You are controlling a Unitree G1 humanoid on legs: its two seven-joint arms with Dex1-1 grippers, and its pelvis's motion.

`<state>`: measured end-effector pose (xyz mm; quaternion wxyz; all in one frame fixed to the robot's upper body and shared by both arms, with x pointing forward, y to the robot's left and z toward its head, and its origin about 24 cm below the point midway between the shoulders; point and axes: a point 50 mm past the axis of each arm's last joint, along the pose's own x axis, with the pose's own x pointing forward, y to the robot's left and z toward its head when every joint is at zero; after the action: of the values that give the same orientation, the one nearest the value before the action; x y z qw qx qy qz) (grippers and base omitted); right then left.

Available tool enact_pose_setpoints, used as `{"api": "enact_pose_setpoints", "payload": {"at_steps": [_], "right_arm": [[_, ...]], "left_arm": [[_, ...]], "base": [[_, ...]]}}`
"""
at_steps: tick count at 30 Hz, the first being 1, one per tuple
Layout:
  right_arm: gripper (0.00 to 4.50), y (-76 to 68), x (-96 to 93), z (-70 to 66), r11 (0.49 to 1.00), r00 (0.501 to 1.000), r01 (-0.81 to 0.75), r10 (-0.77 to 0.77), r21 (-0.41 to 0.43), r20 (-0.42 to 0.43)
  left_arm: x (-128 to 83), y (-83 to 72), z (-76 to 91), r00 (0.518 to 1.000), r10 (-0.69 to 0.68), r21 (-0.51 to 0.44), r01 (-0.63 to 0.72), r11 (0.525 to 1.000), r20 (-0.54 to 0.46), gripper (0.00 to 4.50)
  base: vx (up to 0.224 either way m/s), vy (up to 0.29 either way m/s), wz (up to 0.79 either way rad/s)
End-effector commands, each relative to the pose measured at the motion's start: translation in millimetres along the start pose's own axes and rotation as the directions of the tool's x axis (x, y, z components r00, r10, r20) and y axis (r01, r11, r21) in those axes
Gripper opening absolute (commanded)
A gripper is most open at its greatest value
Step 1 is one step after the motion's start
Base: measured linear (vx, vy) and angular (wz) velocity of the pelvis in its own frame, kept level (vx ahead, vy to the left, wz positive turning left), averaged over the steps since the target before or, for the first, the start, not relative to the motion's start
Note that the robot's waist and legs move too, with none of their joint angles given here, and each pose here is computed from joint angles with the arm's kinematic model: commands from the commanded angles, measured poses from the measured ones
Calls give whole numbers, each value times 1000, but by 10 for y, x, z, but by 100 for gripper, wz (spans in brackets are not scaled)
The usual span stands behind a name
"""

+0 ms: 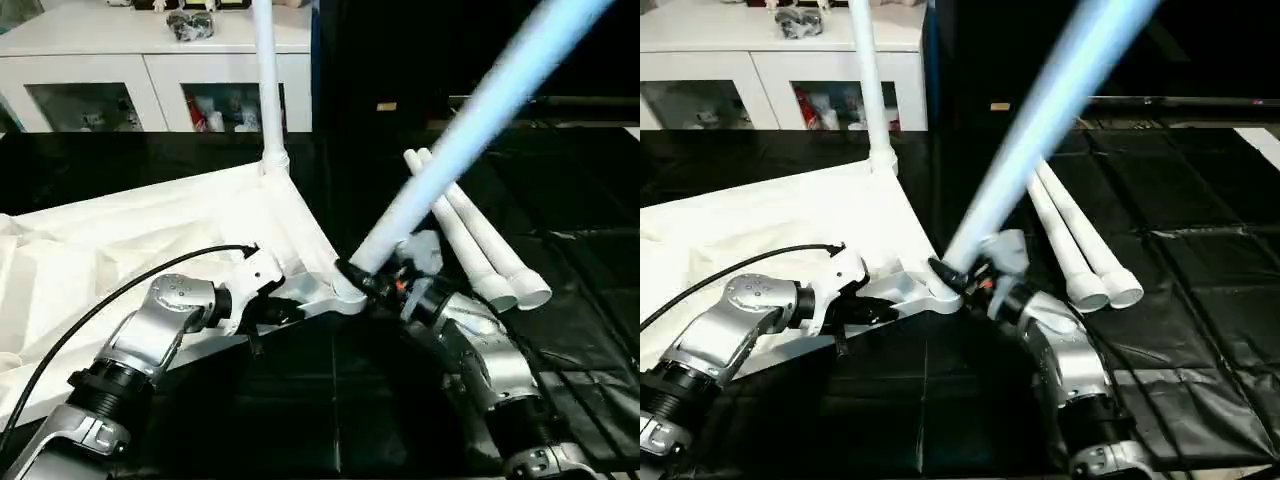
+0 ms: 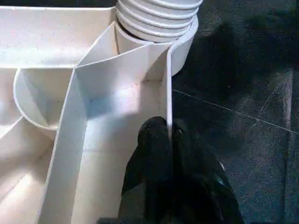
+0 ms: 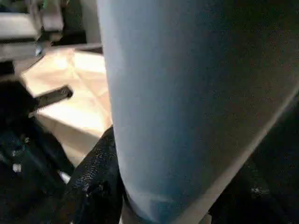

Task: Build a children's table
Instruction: Insert table leg to table base, then rotate leg to tighten

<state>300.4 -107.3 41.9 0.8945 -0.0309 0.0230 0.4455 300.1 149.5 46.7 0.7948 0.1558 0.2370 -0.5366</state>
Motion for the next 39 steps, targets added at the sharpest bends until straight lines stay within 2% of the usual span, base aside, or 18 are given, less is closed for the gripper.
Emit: {"api": "enact_pose_setpoints", "payload": {"at_steps": [1, 6, 10, 12, 17, 24, 33, 36, 37, 39], "right_arm": [[193, 87, -175, -445, 999, 967, -44, 50, 30, -251], [193, 66, -10, -287, 979, 944, -202, 200, 18, -264], [193, 70, 11, -256, 959, 918, -279, 279, 42, -282], [193, 90, -3, -264, 926, 877, -367, 375, 87, -301], [193, 148, -78, -331, 873, 812, -468, 487, 142, -322], [193, 228, -109, -349, 831, 776, -526, 555, 178, -299], [193, 291, -110, -357, 831, 789, -523, 555, 188, -263], [193, 282, -75, -366, 856, 817, -484, 516, 180, -258], [193, 266, -53, -372, 876, 836, -450, 482, 175, -263], [193, 174, 28, -385, 944, 905, -298, 327, 144, -273]], "left_arm": [[-115, 97, 30, 998, 60, 25, -60, 998, 10, 0], [-112, 32, 36, 1000, -13, 86, 15, 996, -23, 0], [-112, 11, 46, 998, -48, 111, 53, 992, -41, 0], [-121, 6, 52, 994, -80, 141, 89, 986, -69, 0], [-119, 11, 74, 986, -127, 186, 145, 972, -106, 0], [-56, 28, 148, 979, -170, 208, 191, 959, -114, 0], [-34, 75, 188, 978, -174, 208, 194, 959, -113, 0], [-29, 95, 192, 983, -154, 191, 170, 967, -100, 0], [-24, 103, 195, 986, -144, 178, 158, 971, -89, 0], [-14, 125, 215, 994, -101, 135, 106, 985, -47, 0]], "base": [[0, 0, 0], [0, 0, 0], [0, 0, 0], [0, 0, 0], [0, 0, 0], [0, 0, 0], [0, 0, 0], [0, 0, 0], [0, 0, 0], [0, 0, 0]]}}
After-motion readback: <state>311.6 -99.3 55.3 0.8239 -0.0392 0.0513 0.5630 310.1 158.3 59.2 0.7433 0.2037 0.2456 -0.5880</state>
